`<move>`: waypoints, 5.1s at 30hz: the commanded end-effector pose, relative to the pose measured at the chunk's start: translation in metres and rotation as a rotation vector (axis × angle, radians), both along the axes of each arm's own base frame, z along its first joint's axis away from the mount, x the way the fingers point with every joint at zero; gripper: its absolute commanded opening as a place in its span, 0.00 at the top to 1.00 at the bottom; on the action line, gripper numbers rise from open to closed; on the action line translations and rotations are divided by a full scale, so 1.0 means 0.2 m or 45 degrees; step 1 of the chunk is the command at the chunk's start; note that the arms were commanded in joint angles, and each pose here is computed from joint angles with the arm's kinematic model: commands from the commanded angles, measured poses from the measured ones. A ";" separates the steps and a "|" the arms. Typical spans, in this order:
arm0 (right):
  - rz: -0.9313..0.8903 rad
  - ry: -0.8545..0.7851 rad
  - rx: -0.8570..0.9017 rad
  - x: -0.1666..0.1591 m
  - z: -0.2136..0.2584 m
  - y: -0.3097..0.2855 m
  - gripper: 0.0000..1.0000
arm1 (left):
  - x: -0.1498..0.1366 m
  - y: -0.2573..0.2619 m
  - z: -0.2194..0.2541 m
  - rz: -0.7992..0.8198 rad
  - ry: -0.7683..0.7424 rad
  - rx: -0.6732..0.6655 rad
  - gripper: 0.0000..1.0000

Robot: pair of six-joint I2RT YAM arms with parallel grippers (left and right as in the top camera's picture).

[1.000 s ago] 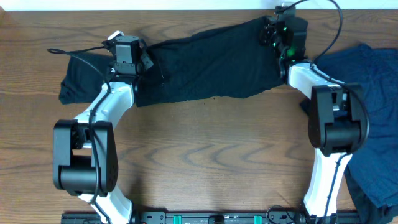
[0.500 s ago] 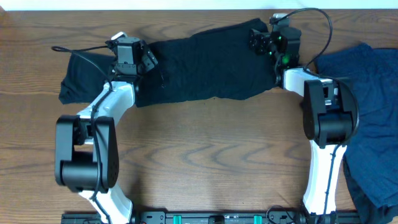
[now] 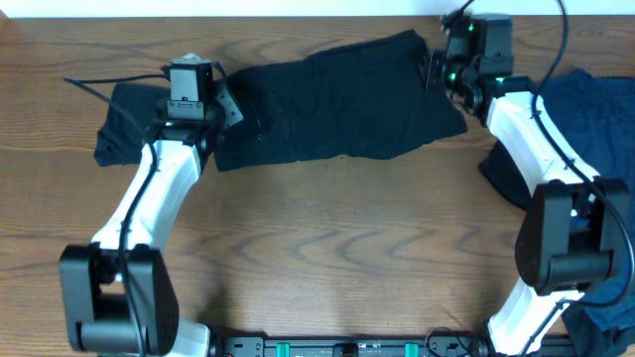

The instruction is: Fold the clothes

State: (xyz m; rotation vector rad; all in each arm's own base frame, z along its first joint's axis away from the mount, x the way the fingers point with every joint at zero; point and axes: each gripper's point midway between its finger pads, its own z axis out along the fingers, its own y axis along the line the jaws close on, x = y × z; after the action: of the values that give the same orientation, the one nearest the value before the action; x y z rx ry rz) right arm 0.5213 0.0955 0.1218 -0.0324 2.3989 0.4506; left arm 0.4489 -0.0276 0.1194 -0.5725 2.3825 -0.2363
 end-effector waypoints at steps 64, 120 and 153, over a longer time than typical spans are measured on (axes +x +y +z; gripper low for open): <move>-0.130 0.575 -0.232 -0.52 -0.20 -0.11 0.99 | -0.29 -0.06 0.11 -0.148 0.158 -0.043 0.93; 0.078 -0.005 -0.150 -0.08 0.03 0.14 0.73 | -0.11 -0.01 0.21 -0.266 -0.036 0.076 0.39; 0.300 0.650 -0.047 -0.72 -0.35 0.71 0.98 | -0.24 0.02 -0.20 -0.387 0.312 -0.006 0.02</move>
State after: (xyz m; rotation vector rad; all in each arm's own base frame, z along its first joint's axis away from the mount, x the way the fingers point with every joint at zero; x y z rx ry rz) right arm 0.3831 0.2293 0.0552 -0.2588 2.8929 0.5091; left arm 0.3973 -0.0245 0.0896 -0.2516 2.6903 -0.3263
